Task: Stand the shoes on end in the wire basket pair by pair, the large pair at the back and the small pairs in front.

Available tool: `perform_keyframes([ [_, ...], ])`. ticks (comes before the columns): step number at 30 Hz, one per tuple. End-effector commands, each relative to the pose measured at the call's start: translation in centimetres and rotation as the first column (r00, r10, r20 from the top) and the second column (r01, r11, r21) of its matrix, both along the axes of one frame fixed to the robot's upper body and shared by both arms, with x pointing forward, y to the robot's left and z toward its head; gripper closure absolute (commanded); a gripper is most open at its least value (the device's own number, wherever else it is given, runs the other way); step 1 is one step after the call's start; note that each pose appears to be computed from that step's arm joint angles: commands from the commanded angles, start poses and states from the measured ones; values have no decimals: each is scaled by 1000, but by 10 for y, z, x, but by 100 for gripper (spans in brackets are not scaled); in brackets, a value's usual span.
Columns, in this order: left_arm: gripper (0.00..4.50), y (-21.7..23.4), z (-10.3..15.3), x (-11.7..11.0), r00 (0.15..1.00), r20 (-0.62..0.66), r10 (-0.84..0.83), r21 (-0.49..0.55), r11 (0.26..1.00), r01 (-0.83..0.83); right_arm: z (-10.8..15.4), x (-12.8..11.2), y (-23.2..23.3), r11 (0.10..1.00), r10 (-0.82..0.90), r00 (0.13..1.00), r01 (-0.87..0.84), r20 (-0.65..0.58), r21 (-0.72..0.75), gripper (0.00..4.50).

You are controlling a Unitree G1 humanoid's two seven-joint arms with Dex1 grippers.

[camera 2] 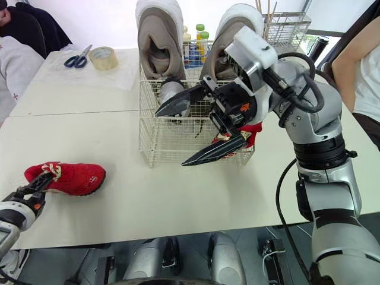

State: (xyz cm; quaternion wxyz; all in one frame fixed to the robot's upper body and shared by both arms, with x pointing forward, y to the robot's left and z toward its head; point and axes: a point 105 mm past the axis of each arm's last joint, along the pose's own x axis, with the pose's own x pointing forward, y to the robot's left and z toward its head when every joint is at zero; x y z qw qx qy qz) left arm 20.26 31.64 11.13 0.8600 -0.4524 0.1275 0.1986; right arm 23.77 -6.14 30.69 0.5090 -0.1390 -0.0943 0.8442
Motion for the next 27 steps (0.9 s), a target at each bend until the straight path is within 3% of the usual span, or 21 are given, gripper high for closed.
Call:
perform_keyframes([
  [1,340,-2,9,1,1000,21,-12,40,999,11,10,-5,-5,1000,-6,999,5,52,21,0],
  [3,428,1,16,1,998,60,-5,64,998,2,10,-4,-6,1000,-12,999,11,51,21,0],
  [4,446,0,30,4,991,130,-23,85,996,11,10,-3,-6,1000,-16,999,15,51,22,0],
  [7,446,-2,84,7,940,322,-116,253,967,33,13,5,-9,997,-62,997,60,49,40,0],
  [10,446,-11,120,9,889,401,-221,371,926,63,21,13,-14,990,-120,992,117,40,73,0],
  [12,446,-30,167,16,814,445,-374,564,823,69,32,23,-25,973,-208,978,203,32,110,0],
  [14,446,-55,193,23,748,423,-511,680,725,110,37,27,-33,958,-260,965,256,16,130,0],
  [18,446,-102,213,38,621,365,-694,798,577,176,35,23,-41,951,-294,956,294,-12,94,0],
  [22,446,-145,207,53,504,318,-803,852,475,219,37,22,-51,923,-381,924,381,-10,48,0],
  [24,446,-160,199,61,469,299,-831,868,441,229,37,22,-58,905,-425,905,425,-15,30,0],
  [27,446,-175,194,73,418,354,-837,852,473,224,39,19,-65,875,-483,875,483,-18,1,0],
])
